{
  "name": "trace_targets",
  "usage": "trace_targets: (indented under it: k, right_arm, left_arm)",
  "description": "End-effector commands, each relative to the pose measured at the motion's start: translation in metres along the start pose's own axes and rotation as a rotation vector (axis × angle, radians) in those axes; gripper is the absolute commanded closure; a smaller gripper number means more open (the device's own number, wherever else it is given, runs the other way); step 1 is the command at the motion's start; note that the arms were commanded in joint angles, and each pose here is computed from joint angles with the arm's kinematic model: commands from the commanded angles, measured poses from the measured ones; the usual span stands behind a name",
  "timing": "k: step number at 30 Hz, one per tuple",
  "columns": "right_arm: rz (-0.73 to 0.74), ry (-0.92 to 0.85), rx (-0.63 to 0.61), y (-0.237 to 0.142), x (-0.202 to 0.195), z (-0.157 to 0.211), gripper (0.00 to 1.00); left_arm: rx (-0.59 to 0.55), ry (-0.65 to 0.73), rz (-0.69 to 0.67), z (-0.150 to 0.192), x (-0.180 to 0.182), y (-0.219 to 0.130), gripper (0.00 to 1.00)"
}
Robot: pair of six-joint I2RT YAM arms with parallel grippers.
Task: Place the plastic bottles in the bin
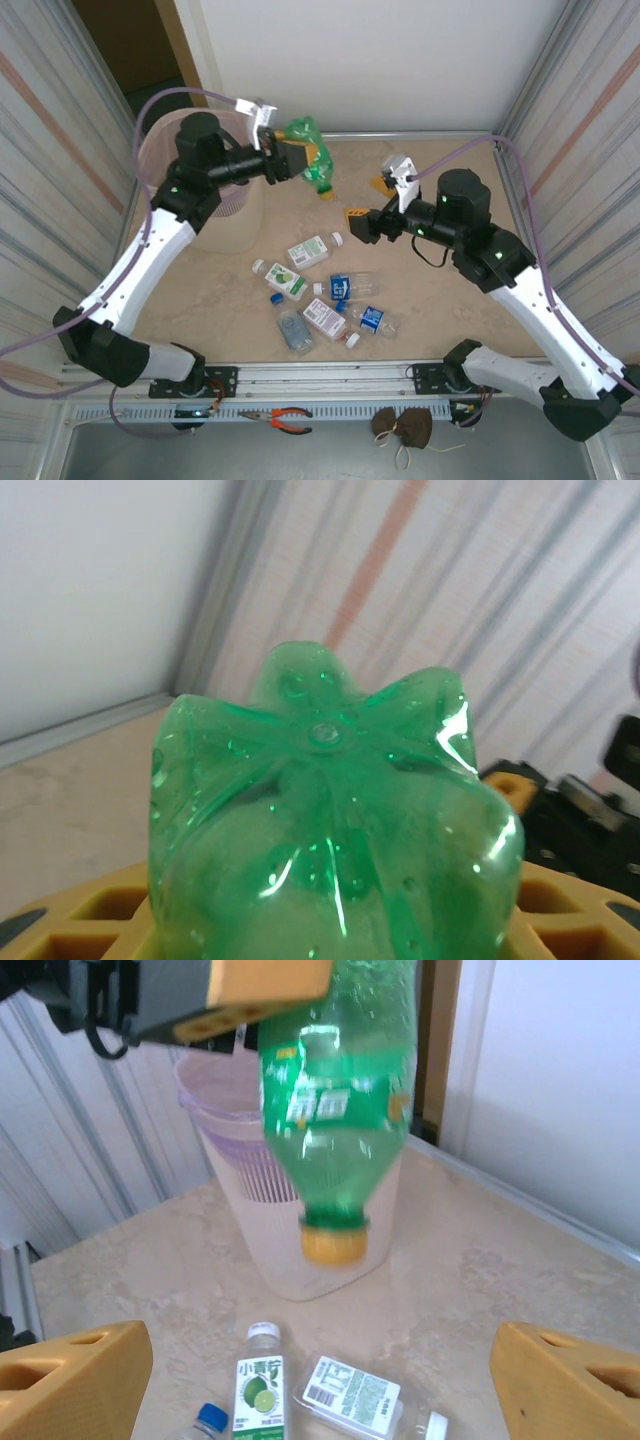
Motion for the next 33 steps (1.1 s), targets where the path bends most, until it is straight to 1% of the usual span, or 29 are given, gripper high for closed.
trace_targets:
  k: [1,5,8,11,17,22,24,25,29,33]
  right_arm:
    - [0.057,-0.042,-0.014,-0.019,-0.001,-0.007,0.12]
    - [0.073,-0.047,-0.015,-0.023,-0.004,-0.008,0.11]
    - [0.072,-0.048,-0.006,-0.023,-0.005,-0.008,0.11]
    - [0.073,-0.049,0.004,-0.021,-0.006,-0.007,0.11]
    - [0.067,-0.046,0.021,-0.015,-0.009,-0.006,0.11]
    - [0.064,-0.048,0.026,-0.012,-0.01,-0.007,0.11]
    - [0.059,-0.048,0.021,-0.012,-0.009,-0.008,0.11]
    - [0.056,-0.04,0.05,-0.002,-0.013,-0.003,0.11]
    - [0.039,-0.031,0.067,0.004,-0.012,0.001,0.11]
    - [0.033,-0.022,0.075,0.006,-0.012,0.005,0.11]
  left_arm:
    - [0.004,0.072,-0.129,-0.022,0.001,-0.034,0.48]
    - [0.031,0.11,-0.273,-0.039,0.016,-0.065,0.47]
    - [0.045,0.158,-0.428,-0.049,0.03,-0.09,0.48]
    - [0.082,0.21,-0.576,-0.054,0.046,-0.112,0.48]
    - [0.192,0.275,-0.842,-0.054,0.083,-0.146,0.49]
    - [0.334,0.29,-1.026,-0.045,0.118,-0.164,0.49]
    - [0.385,0.287,-1.062,-0.041,0.128,-0.17,0.49]
    - [0.41,0.286,-1.073,-0.039,0.134,-0.172,0.49]
    - [0.506,0.282,-1.116,-0.027,0.156,-0.175,0.49]
    - [0.608,0.243,-1.164,-0.012,0.179,-0.177,0.49]
Point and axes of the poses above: each hand's point on the last joint's axis, 136 mm out from that joint toward the fingers, its own y axis out along the fingers, its own x axis along the line the jaws close on, z = x × y, the point moved 5 cm from there along -y, back along the fingers
